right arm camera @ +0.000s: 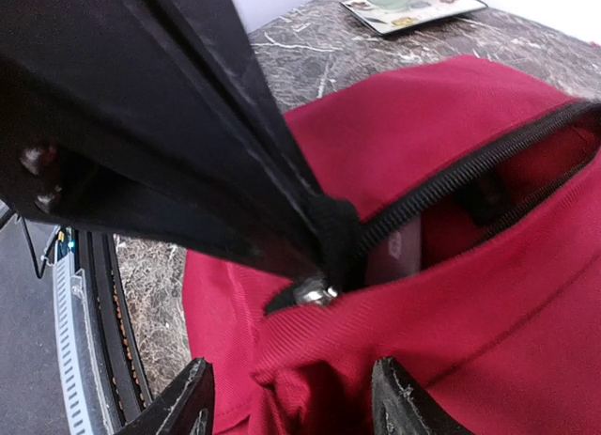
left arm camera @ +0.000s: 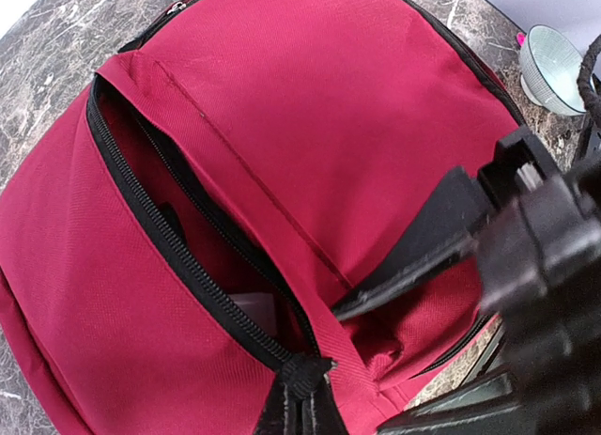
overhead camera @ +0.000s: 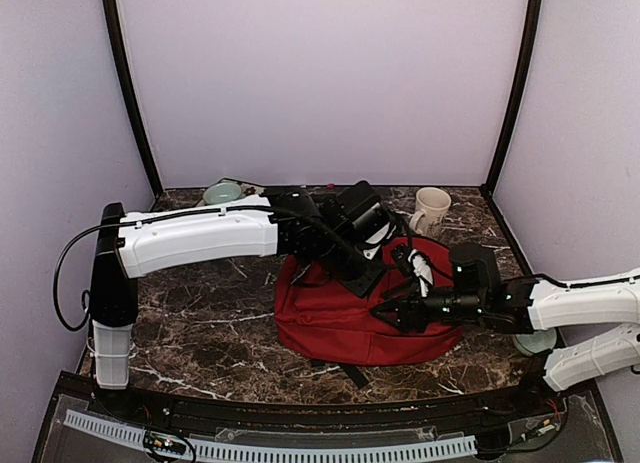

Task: Pack the student bag
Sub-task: Hold the lower front pocket of the student bag.

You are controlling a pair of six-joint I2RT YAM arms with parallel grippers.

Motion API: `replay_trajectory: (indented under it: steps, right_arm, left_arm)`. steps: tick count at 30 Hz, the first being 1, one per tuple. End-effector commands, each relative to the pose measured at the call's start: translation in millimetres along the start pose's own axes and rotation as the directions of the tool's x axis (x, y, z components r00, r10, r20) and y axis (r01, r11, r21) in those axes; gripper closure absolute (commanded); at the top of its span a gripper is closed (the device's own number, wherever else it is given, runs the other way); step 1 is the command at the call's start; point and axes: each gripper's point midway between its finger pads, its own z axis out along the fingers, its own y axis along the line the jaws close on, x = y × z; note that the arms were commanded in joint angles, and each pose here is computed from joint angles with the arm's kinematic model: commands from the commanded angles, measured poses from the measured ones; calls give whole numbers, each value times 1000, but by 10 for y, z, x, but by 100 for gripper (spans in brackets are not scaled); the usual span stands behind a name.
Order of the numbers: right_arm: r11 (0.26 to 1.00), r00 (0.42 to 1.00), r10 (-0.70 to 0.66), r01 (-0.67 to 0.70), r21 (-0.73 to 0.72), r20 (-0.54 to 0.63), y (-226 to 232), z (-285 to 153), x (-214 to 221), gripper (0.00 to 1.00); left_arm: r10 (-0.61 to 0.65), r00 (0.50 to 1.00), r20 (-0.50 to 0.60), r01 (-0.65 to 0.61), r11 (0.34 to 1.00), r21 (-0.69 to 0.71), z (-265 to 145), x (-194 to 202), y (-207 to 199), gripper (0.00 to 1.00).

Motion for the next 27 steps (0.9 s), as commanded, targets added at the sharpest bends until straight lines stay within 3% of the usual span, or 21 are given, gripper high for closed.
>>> replay_trajectory:
  steps: [1, 6, 15, 27]
  right_arm:
    - [998, 995, -54, 56, -16, 86, 110, 37, -284, 47]
    - [997, 992, -75, 71, 41, 97, 6, 58, -238, 58]
    - [993, 988, -109, 104, 51, 105, 2, 26, -203, 99]
    - [993, 989, -121, 120, 14, 80, 92, -89, -65, 100]
  left_arm:
    - [-51, 994, 93, 49, 999, 24, -282, -220, 3, 100]
    - [-102, 988, 115, 96, 994, 56, -281, -285, -47, 100]
    - [-144, 981, 130, 137, 988, 66, -291, -342, -19, 100]
    - [-270, 952, 142, 284, 955, -89, -220, -363, 588, 100]
